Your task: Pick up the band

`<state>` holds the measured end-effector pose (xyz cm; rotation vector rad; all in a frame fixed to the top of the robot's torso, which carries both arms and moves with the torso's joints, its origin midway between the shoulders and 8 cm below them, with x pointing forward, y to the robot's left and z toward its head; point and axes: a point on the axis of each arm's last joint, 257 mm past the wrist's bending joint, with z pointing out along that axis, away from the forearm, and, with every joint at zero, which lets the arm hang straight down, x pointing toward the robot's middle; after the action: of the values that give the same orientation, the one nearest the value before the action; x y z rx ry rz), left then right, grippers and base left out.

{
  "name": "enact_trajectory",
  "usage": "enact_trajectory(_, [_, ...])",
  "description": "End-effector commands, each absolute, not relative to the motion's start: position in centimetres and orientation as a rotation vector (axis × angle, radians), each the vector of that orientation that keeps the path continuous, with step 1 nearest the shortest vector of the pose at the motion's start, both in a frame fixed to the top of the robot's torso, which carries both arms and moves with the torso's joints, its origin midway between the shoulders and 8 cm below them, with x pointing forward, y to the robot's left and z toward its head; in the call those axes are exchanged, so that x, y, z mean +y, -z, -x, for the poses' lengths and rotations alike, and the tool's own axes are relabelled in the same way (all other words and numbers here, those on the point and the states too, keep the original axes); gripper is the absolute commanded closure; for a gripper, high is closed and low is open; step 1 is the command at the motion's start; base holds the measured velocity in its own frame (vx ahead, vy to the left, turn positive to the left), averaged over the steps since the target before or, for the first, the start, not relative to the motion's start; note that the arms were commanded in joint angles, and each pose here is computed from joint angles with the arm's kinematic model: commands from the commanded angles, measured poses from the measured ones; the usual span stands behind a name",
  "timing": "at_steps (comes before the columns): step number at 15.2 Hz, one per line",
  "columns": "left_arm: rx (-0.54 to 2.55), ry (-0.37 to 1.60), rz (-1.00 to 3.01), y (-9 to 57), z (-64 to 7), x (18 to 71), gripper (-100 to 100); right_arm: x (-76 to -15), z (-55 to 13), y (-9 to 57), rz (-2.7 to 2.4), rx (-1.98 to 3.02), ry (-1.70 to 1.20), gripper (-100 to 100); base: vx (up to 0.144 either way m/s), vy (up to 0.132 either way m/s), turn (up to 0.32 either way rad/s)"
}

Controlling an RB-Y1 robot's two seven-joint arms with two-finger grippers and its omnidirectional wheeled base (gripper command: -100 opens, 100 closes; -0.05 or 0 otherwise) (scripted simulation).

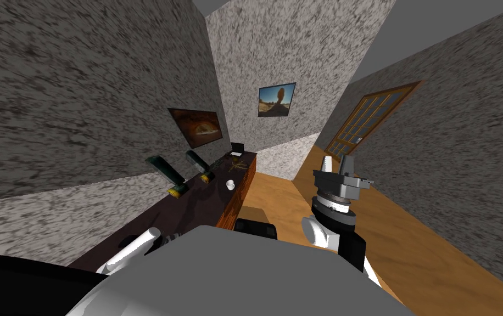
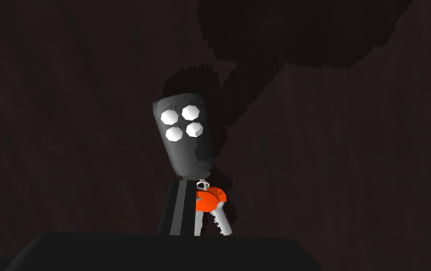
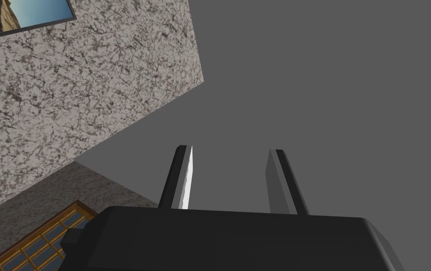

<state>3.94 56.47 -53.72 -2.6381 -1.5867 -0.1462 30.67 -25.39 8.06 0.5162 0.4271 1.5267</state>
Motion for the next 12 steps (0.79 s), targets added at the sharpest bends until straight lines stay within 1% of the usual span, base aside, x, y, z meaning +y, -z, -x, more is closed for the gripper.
enact_trajectory(1, [-1.616, 0.107, 2.645, 53.9, -3.3, 55.6, -100, -25.4, -30.7, -8.1, -0.516, 0.427, -1.527, 0, 0.019, -0.013, -0.035])
enact_trajectory(4, [-1.643, 0.067, 2.651, 54.1, -2.7, 54.8, -100, -25.4, -30.7, -8.1, -0.516, 0.427, -1.527, 0, 0.025, -0.013, -0.033])
enact_trajectory(6, [-1.642, 0.087, 2.643, 54.6, -2.9, 54.8, -100, -25.4, -30.7, -8.1, -0.516, 0.427, -1.527, 0, 0.006, 0.000, -0.025])
enact_trajectory(12, [-1.658, 0.089, 2.635, 55.7, -2.7, 54.2, -100, -25.4, -30.7, -8.1, -0.516, 0.427, -1.527, 0, -0.019, 0.026, -0.048])
